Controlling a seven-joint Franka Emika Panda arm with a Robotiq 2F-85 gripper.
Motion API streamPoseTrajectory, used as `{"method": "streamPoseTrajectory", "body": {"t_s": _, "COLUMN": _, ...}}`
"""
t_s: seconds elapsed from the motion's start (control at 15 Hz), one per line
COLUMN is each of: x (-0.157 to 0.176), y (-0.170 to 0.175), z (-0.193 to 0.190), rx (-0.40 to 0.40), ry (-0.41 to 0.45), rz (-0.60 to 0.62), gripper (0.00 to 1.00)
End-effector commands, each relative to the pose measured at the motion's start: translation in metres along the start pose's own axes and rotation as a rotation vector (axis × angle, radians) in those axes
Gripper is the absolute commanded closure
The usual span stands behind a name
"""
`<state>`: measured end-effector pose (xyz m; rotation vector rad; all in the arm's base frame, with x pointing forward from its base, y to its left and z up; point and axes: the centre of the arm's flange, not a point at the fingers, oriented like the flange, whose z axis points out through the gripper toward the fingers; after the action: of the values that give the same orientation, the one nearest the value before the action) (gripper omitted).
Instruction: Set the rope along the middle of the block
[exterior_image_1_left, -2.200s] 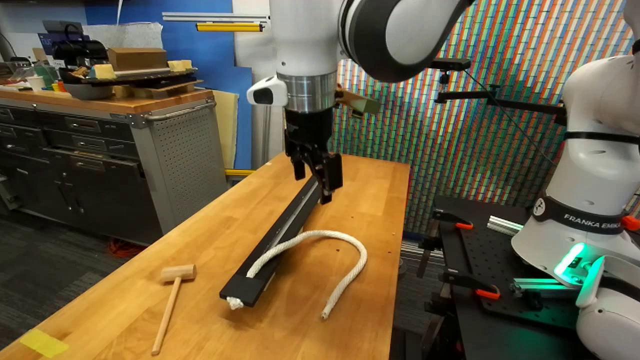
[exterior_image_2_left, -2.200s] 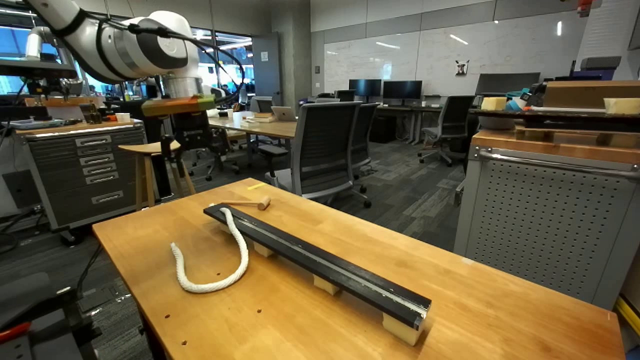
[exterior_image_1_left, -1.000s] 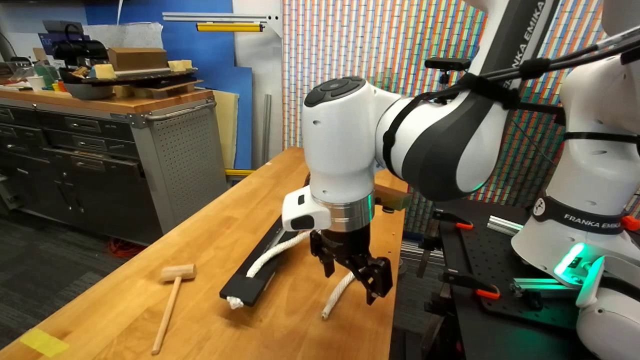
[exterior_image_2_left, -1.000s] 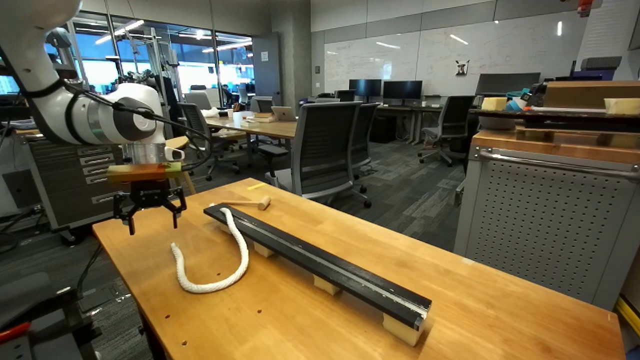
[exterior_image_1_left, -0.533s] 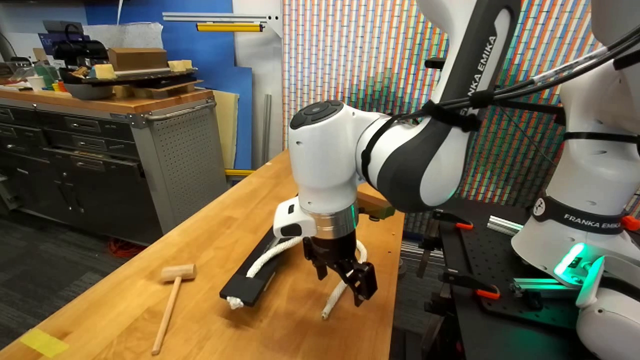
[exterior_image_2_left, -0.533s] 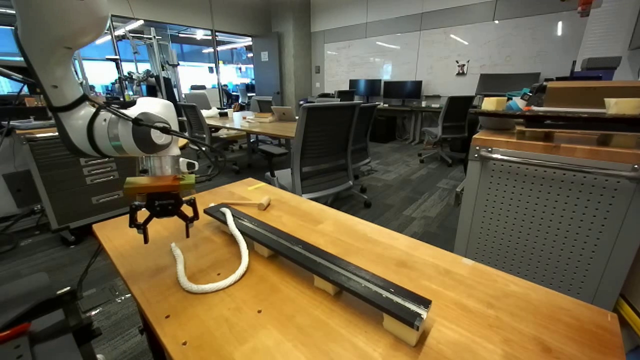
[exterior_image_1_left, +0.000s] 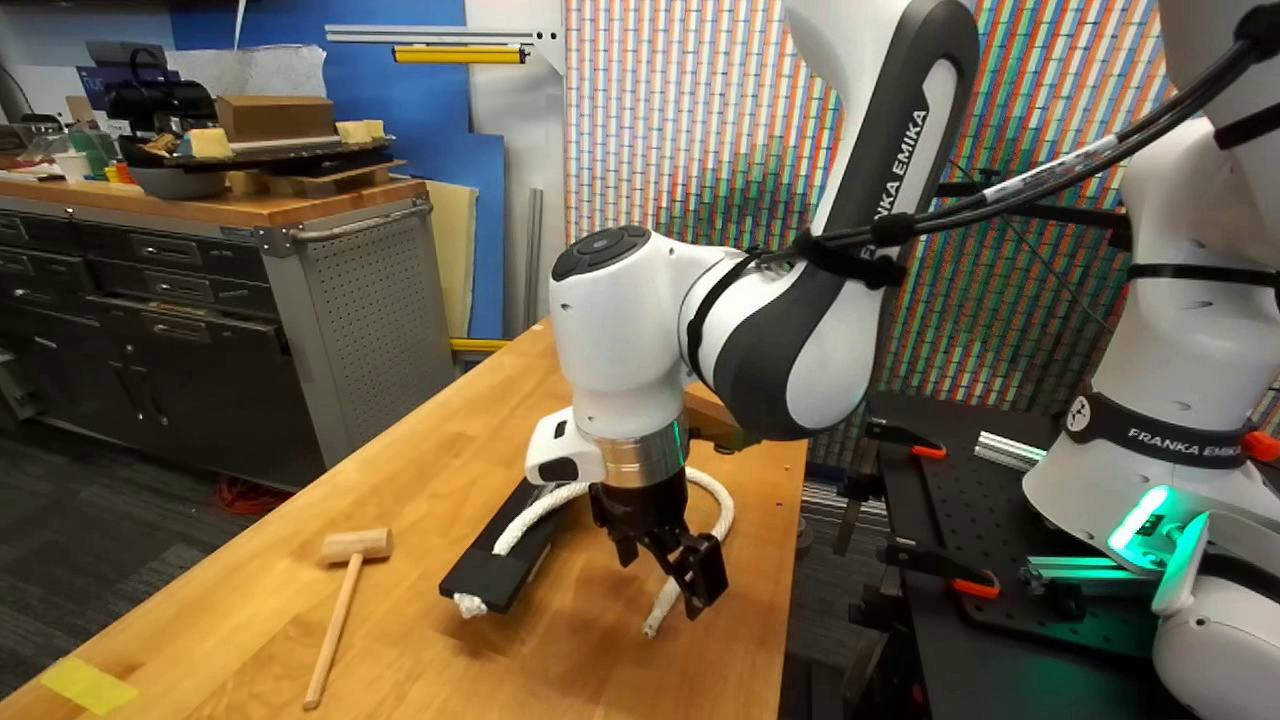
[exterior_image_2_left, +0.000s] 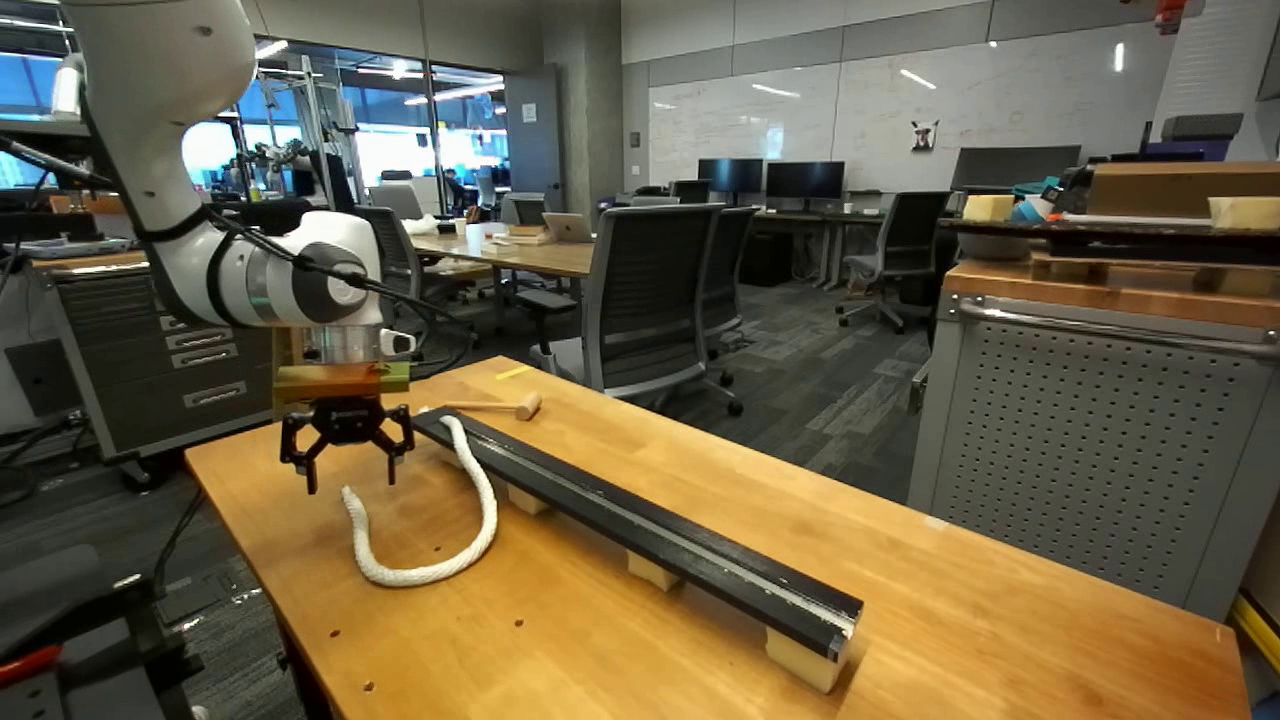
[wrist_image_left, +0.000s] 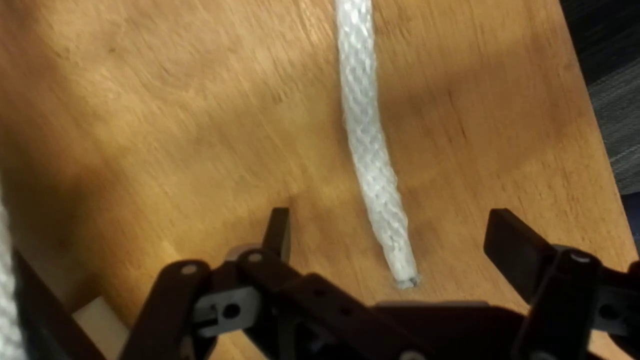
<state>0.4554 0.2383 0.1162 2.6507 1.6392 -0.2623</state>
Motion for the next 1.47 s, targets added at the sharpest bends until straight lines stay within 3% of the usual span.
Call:
{"method": "streamPoseTrajectory", "body": {"t_s": 0.0, "x": 0.006, "y": 0.002, "z": 0.006, "rx": 0.016, "ry": 0.009, "rz": -0.016, "gripper": 0.00}}
{"method": "streamPoseTrajectory", "body": {"t_s": 0.2, "x": 0.009, "y": -0.002, "z": 0.012, "rx": 0.021, "ry": -0.001, "rz": -0.021, "gripper": 0.00}}
{"method": "streamPoseTrajectory", "body": {"t_s": 0.27, "x": 0.009, "y": -0.003, "z": 0.014, "rx": 0.025, "ry": -0.004, "rz": -0.022, "gripper": 0.08}}
{"method": "streamPoseTrajectory", "body": {"t_s": 0.33, "x": 0.009, "y": -0.003, "z": 0.016, "rx": 0.026, "ry": -0.006, "rz": -0.022, "gripper": 0.23}}
{"method": "streamPoseTrajectory", "body": {"t_s": 0.47, "x": 0.009, "y": -0.004, "z": 0.019, "rx": 0.030, "ry": -0.011, "rz": -0.021, "gripper": 0.44}}
{"method": "streamPoseTrajectory", "body": {"t_s": 0.93, "x": 0.007, "y": 0.001, "z": 0.002, "rx": 0.011, "ry": 0.016, "rz": -0.001, "gripper": 0.95}}
{"method": "streamPoseTrajectory", "body": {"t_s": 1.07, "x": 0.003, "y": 0.000, "z": -0.002, "rx": 0.011, "ry": 0.022, "rz": 0.013, "gripper": 1.00}}
{"method": "streamPoseTrajectory", "body": {"t_s": 1.4, "x": -0.006, "y": 0.001, "z": -0.017, "rx": 0.011, "ry": 0.039, "rz": 0.067, "gripper": 0.97}}
